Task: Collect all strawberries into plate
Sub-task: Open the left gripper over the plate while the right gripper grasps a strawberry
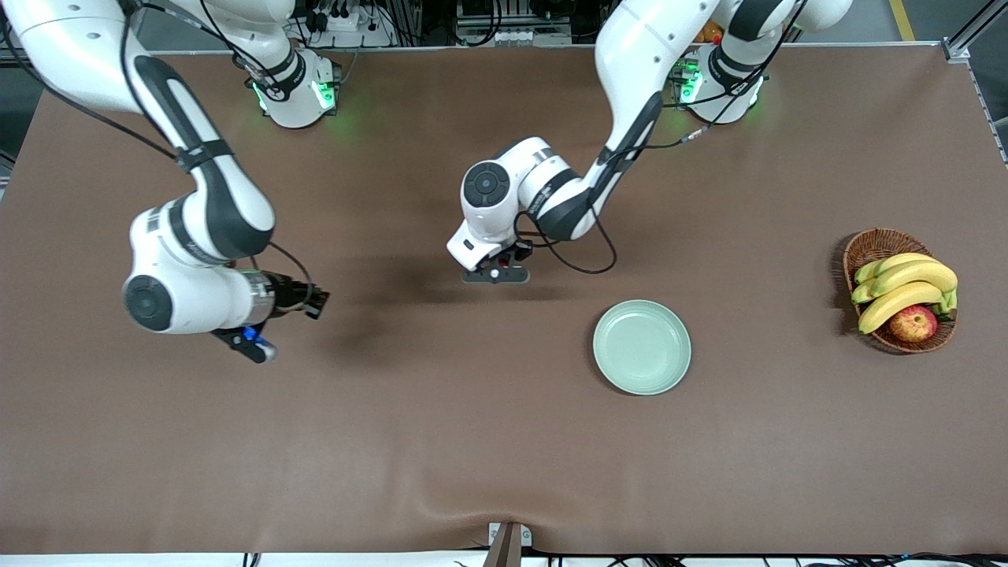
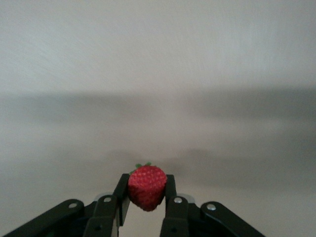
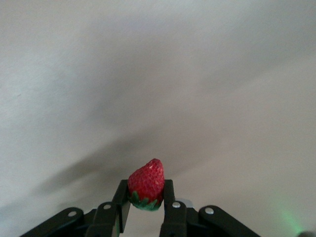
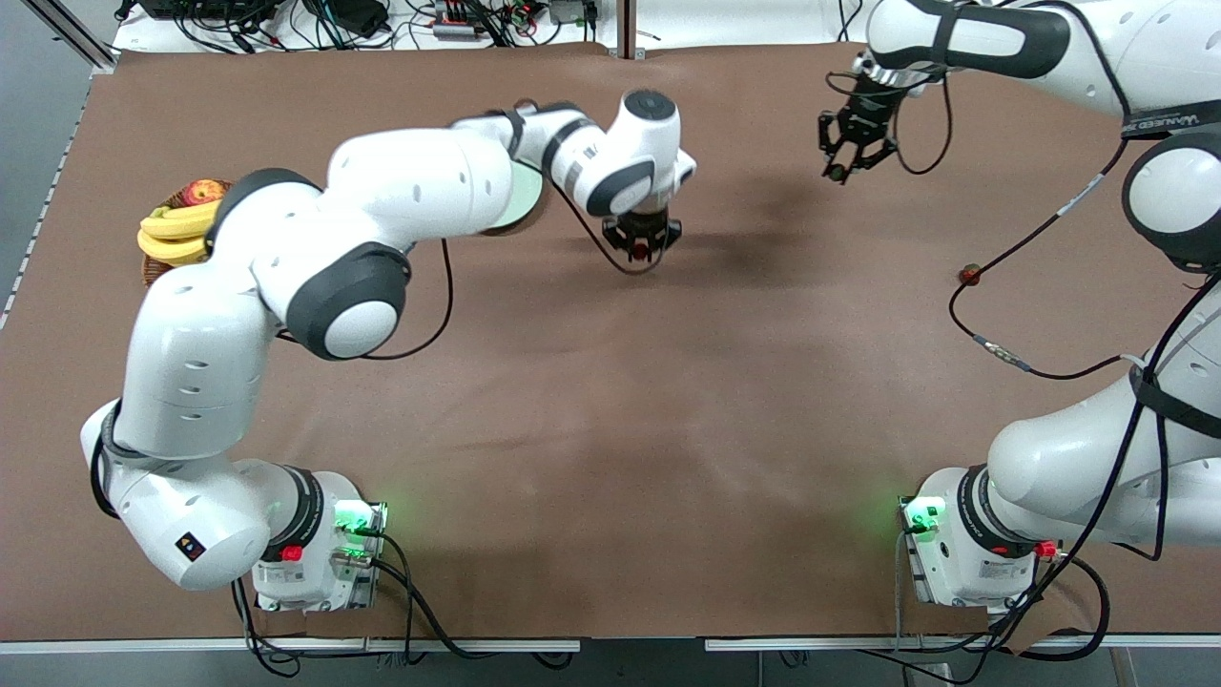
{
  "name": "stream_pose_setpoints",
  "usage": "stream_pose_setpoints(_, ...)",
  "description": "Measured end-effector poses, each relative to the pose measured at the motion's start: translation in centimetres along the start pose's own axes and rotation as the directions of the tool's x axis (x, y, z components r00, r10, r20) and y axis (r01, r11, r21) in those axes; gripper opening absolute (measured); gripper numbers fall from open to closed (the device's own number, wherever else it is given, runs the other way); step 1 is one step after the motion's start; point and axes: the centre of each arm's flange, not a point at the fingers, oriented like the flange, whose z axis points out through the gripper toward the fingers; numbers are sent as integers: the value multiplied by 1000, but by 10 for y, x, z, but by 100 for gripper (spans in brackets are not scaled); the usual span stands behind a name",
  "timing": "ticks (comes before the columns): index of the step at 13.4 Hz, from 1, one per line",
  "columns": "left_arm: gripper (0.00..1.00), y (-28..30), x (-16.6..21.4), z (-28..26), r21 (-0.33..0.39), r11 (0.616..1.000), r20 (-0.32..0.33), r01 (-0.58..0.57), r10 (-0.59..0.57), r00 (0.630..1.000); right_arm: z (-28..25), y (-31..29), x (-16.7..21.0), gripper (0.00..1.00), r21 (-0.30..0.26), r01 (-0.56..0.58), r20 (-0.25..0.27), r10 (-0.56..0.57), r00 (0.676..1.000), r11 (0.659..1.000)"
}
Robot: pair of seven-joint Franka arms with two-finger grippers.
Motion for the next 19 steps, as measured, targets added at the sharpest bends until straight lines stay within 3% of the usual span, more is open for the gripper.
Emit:
stream_pose_setpoints(4, 32, -132, 110, -93, -18, 971, -27, 240, -240, 970, 27, -78, -76, 31, 41, -88, -47, 90, 995, 995)
stream_pose_setpoints(6, 32, -220, 161, -104, -26, 936, -27, 352, -353, 935, 48, -112, -117, 31, 68, -128, -65, 133, 989, 989)
stream_pose_setpoints(8, 32, -273, 185, -86, -12, 912, -11, 409, -410, 912, 82, -141, -151, 31, 91, -173, -62, 179, 982, 981)
stream_pose_setpoints(12, 32, -285, 202, -29, -44, 906, -35, 420, -422, 906, 153, -171, -187, 31, 116, -213, -44, 220, 975, 970)
stream_pose_setpoints(17, 32, -270, 205, 32, -85, 911, -53, 403, -408, 911, 194, -176, -190, 31, 106, -209, -79, 218, 973, 972)
stream_pose_setpoints(19, 49, -269, 204, 36, -76, 917, -62, 391, -395, 916, 207, -177, -193, 32, 97, -204, -78, 212, 974, 974)
